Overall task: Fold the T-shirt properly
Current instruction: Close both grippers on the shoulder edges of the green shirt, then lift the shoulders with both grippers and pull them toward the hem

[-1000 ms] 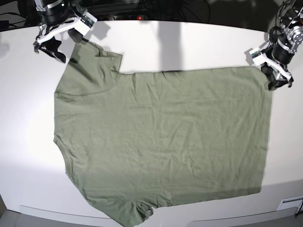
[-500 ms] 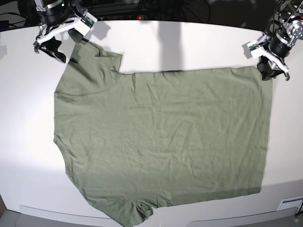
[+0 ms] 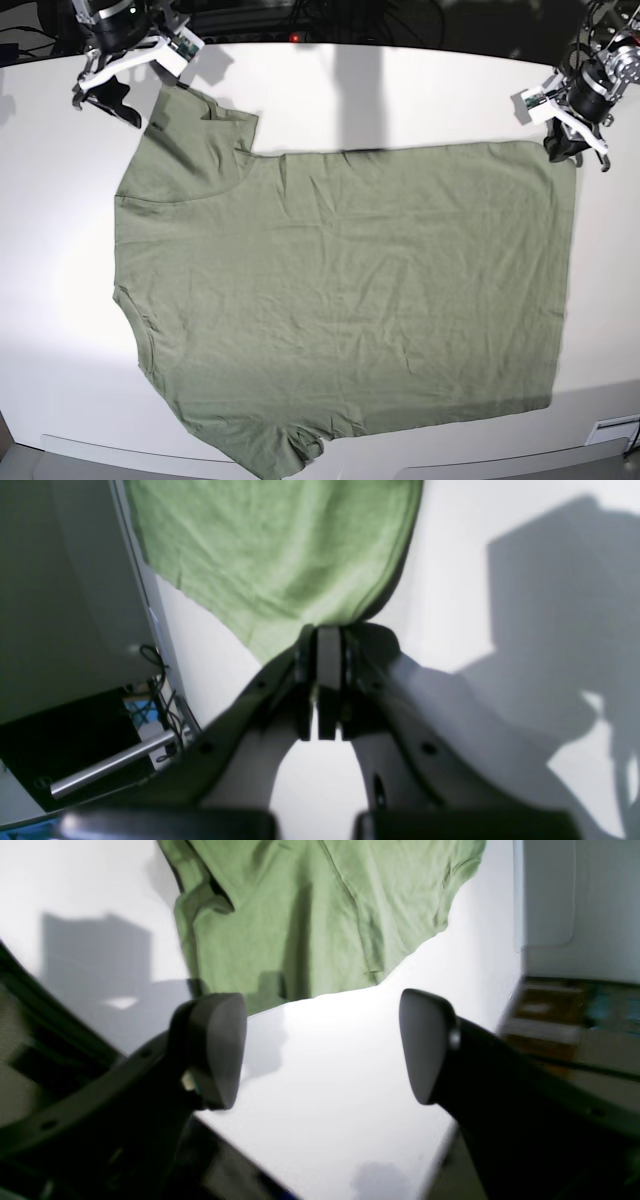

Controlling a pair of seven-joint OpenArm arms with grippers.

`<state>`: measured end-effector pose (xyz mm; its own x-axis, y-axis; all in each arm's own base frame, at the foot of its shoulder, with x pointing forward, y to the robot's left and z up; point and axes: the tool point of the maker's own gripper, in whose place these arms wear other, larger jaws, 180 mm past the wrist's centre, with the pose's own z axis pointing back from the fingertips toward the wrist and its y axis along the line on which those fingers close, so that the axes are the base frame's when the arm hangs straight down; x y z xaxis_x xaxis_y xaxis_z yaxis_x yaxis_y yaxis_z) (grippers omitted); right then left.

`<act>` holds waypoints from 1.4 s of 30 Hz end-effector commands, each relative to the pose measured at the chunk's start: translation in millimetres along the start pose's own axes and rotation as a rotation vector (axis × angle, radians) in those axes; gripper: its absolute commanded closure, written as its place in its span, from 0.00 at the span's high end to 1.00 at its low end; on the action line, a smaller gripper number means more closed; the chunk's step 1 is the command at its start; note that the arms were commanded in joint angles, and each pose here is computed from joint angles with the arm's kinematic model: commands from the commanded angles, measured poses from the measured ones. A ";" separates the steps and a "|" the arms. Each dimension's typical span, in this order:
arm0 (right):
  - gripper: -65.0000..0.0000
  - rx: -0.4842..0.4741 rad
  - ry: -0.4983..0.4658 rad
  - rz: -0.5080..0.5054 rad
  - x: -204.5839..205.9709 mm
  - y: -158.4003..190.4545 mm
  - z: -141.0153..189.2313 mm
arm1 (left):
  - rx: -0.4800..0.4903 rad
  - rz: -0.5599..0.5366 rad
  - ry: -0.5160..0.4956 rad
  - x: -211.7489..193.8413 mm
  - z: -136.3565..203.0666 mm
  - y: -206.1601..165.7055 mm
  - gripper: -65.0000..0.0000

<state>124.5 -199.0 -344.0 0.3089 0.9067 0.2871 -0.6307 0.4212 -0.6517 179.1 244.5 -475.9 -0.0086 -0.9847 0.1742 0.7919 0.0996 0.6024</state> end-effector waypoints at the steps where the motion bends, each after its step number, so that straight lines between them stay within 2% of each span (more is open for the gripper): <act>1: 0.73 -0.005 -0.014 -0.023 2.9 -2.6 2.1 | -0.147 0.003 0.023 -2.5 6.7 -43.7 0.00; 4: 0.73 0.033 -0.005 -0.067 -1.9 4.2 -5.5 | -0.147 0.003 0.022 -2.3 6.7 -43.8 0.00; 10: 0.73 0.086 0.049 -0.076 -23.1 12.7 -32.4 | -0.147 0.003 0.023 -2.5 6.8 -43.8 0.00; 16: 0.73 0.221 0.069 -0.088 -36.2 40.0 -40.5 | -0.147 0.003 0.023 -2.5 6.8 -43.9 0.00; 23: 0.73 0.221 0.083 -0.082 -47.5 42.1 -48.8 | -0.147 0.004 0.023 -2.3 6.7 -43.8 0.00; 33: 0.71 0.180 0.091 -0.079 -54.0 26.9 -68.2 | -0.147 0.004 0.023 -2.3 6.7 -43.8 0.00; 36: 0.70 0.215 0.074 -0.063 -50.9 32.6 -67.4 | -0.147 0.004 0.023 -2.3 6.7 -43.8 0.00; 38: 0.64 0.244 0.058 -0.015 -48.6 38.0 -66.4 | -0.147 0.004 0.023 -2.3 6.7 -43.8 0.00; 42: 0.44 0.271 0.039 0.060 -44.4 47.4 -64.8 | -0.147 0.004 0.023 -2.3 6.7 -43.8 0.00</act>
<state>128.2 -219.6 -434.5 0.3033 0.9251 0.2284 -0.8060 0.3769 -0.4565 179.1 245.8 -476.1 -0.0026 -0.9858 0.1677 0.7916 0.1004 0.6027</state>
